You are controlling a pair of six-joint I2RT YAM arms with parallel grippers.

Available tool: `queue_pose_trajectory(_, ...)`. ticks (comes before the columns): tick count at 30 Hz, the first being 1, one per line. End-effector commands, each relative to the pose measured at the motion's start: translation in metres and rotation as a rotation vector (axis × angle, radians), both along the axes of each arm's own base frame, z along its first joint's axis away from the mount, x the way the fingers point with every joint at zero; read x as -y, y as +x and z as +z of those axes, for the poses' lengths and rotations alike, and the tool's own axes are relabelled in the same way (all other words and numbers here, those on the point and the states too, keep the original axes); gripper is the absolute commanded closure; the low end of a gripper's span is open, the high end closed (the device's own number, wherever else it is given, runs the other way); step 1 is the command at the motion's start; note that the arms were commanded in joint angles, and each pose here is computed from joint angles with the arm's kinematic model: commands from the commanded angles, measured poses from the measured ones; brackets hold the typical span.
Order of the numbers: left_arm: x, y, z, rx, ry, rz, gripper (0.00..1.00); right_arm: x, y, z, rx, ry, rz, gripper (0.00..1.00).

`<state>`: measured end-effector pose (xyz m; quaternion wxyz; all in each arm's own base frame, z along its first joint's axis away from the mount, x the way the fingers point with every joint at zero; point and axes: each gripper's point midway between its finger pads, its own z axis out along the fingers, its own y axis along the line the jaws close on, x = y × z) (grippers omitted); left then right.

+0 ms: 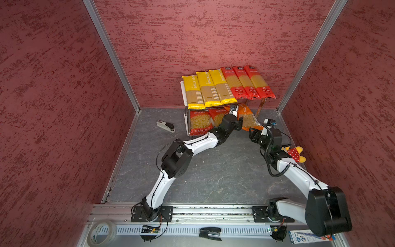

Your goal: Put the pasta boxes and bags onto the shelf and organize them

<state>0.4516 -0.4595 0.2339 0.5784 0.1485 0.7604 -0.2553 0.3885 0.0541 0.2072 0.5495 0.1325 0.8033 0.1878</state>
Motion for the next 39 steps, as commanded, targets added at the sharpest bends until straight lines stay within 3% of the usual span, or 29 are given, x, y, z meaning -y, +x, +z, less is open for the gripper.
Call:
queue_pose_trajectory(1,-0.005,-0.061,-0.001,0.017,0.053,-0.088,0.32,0.020,-0.018,-0.003,-0.031,-0.061,-0.053,0.45)
queue_pose_trajectory(6,-0.075,-0.144,-0.023,0.092,0.296,-0.084,0.24,0.078,-0.029,0.028,0.059,-0.095,-0.287,0.42)
queue_pose_trajectory(10,-0.176,-0.168,-0.028,0.027,0.382,0.073,0.24,0.115,-0.043,0.029,0.105,-0.250,-0.466,0.38)
queue_pose_trajectory(15,-0.309,-0.149,-0.029,0.034,0.372,0.367,0.24,0.135,-0.051,0.002,0.130,-0.368,-0.547,0.34)
queue_pose_trajectory(21,-0.411,-0.122,-0.052,0.070,0.412,0.669,0.23,0.134,-0.046,-0.028,0.197,-0.343,-0.552,0.33)
queue_pose_trajectory(23,-0.431,-0.115,-0.063,0.088,0.372,0.698,0.22,0.133,-0.044,-0.032,0.226,-0.330,-0.549,0.33)
queue_pose_trajectory(27,-0.461,-0.101,-0.082,0.110,0.179,0.696,0.22,0.123,-0.037,-0.042,0.245,-0.365,-0.482,0.33)
queue_pose_trajectory(31,-0.461,-0.077,-0.086,0.105,0.146,0.600,0.22,0.121,-0.044,-0.046,0.315,-0.369,-0.476,0.32)
queue_pose_trajectory(34,-0.453,-0.062,-0.110,0.047,0.144,0.500,0.21,0.105,-0.035,-0.051,0.317,-0.388,-0.368,0.30)
queue_pose_trajectory(37,-0.449,-0.061,-0.116,0.043,0.167,0.496,0.13,0.102,-0.032,-0.057,0.340,-0.397,-0.353,0.23)
queue_pose_trajectory(38,-0.454,-0.058,-0.117,0.038,0.156,0.520,0.00,0.103,-0.029,-0.063,0.289,-0.387,-0.349,0.23)
queue_pose_trajectory(39,-0.463,-0.055,-0.115,0.032,0.141,0.562,0.00,0.105,-0.026,-0.067,0.264,-0.387,-0.353,0.23)
